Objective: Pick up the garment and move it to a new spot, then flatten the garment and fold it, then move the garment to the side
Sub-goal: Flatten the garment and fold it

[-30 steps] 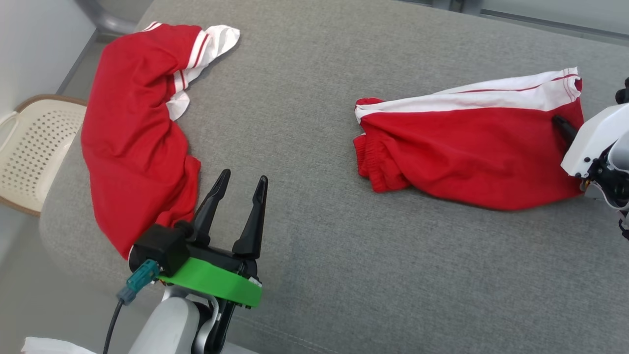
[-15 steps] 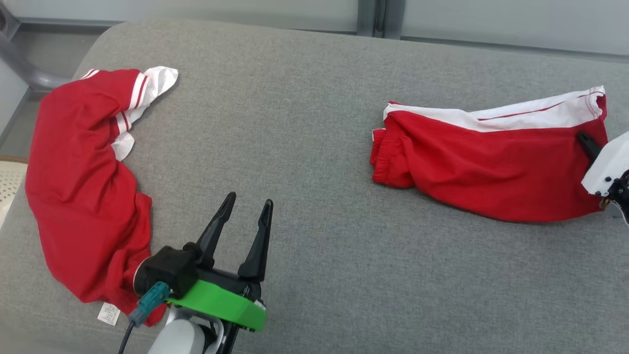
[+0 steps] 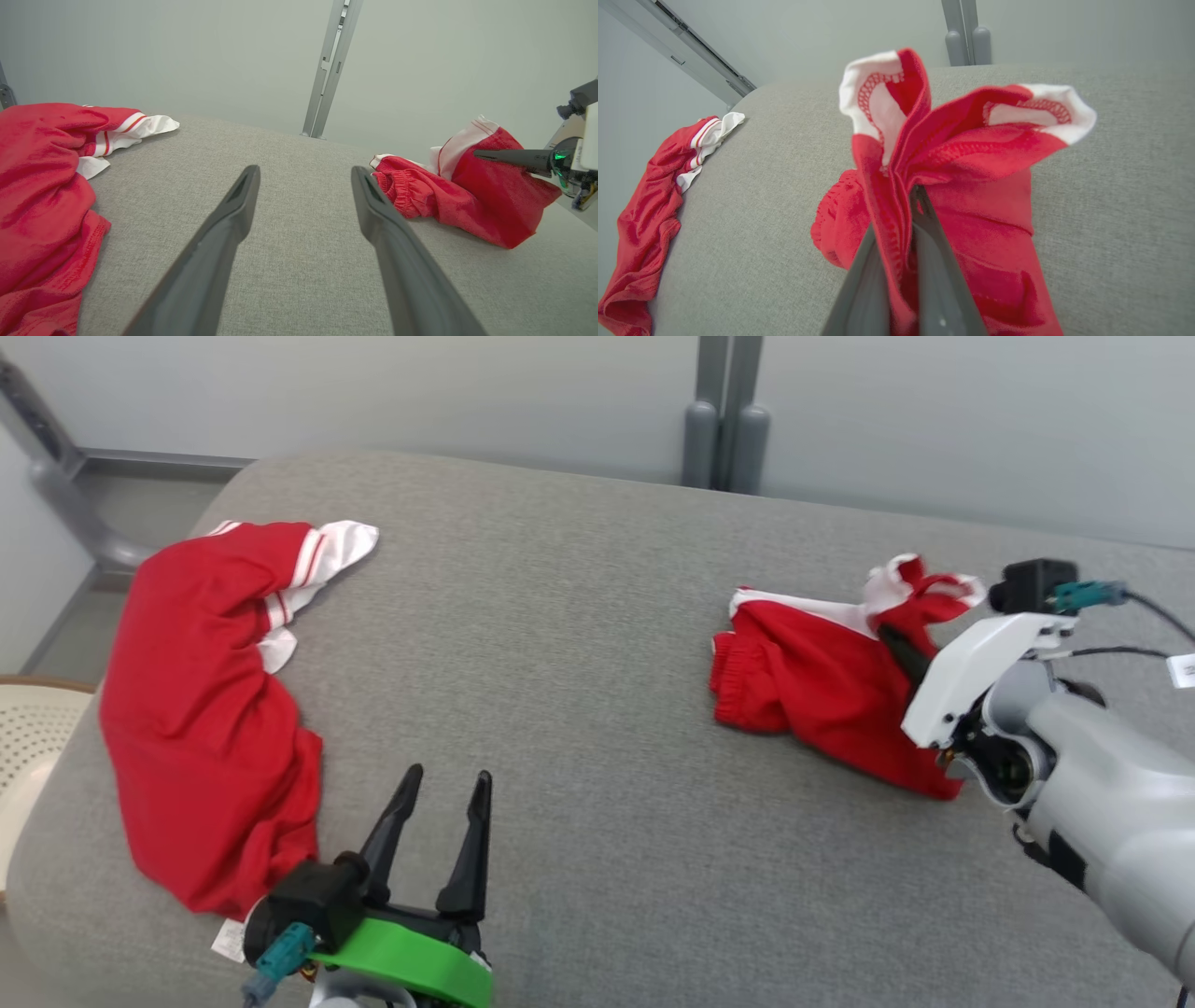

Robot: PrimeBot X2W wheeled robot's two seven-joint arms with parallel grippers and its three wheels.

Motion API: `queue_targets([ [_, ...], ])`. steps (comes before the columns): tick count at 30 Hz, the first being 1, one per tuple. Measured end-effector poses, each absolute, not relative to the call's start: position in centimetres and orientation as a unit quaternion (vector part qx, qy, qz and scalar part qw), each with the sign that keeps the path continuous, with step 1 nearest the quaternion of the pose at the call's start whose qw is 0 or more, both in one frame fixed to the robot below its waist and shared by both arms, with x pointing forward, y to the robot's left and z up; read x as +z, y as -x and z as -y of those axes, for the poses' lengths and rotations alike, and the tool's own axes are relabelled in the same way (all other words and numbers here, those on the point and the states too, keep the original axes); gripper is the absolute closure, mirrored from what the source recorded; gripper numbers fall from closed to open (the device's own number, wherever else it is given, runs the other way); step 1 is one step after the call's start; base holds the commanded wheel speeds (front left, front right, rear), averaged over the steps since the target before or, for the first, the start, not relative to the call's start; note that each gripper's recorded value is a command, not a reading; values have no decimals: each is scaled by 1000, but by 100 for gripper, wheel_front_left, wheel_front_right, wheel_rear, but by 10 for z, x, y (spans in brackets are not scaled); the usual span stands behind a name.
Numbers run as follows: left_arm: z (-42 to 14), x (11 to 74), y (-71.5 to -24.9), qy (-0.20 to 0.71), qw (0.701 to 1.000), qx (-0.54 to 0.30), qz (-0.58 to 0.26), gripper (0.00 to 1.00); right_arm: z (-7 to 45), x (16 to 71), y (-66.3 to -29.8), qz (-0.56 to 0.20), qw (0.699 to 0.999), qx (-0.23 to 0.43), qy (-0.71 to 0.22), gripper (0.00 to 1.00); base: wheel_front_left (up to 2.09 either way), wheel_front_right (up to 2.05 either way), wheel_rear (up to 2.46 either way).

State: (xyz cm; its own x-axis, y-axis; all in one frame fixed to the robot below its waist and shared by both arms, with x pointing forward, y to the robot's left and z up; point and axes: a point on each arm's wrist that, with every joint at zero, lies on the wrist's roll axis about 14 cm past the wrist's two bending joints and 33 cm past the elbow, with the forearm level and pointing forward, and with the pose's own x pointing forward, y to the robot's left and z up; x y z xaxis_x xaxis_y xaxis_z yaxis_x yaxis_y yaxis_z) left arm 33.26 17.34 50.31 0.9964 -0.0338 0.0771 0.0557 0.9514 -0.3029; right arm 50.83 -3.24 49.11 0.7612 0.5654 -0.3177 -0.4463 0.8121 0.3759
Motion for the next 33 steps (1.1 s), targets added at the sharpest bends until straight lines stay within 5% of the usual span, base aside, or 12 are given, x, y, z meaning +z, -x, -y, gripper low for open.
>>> queue_targets([
  [16,-199,496,-301,157,986,39,30,0,-52,478,-524,-248,913,318,-53,100,0,0,0],
  [17,-200,494,-301,157,986,41,28,0,-56,474,-524,-255,911,321,-49,97,0,0,0],
  [18,-201,493,-302,156,986,43,25,0,-57,469,-524,-264,908,322,-44,60,0,0,0],
  [19,-202,492,-303,156,987,45,23,0,-59,464,-523,-269,906,323,-40,52,0,0,0],
  [20,-202,491,-304,156,986,46,21,0,-60,461,-523,-272,906,323,-39,0,0,0,0],
  [33,-189,492,-320,160,987,16,21,0,-50,504,-520,-161,921,348,-67,0,0,0,0],
])
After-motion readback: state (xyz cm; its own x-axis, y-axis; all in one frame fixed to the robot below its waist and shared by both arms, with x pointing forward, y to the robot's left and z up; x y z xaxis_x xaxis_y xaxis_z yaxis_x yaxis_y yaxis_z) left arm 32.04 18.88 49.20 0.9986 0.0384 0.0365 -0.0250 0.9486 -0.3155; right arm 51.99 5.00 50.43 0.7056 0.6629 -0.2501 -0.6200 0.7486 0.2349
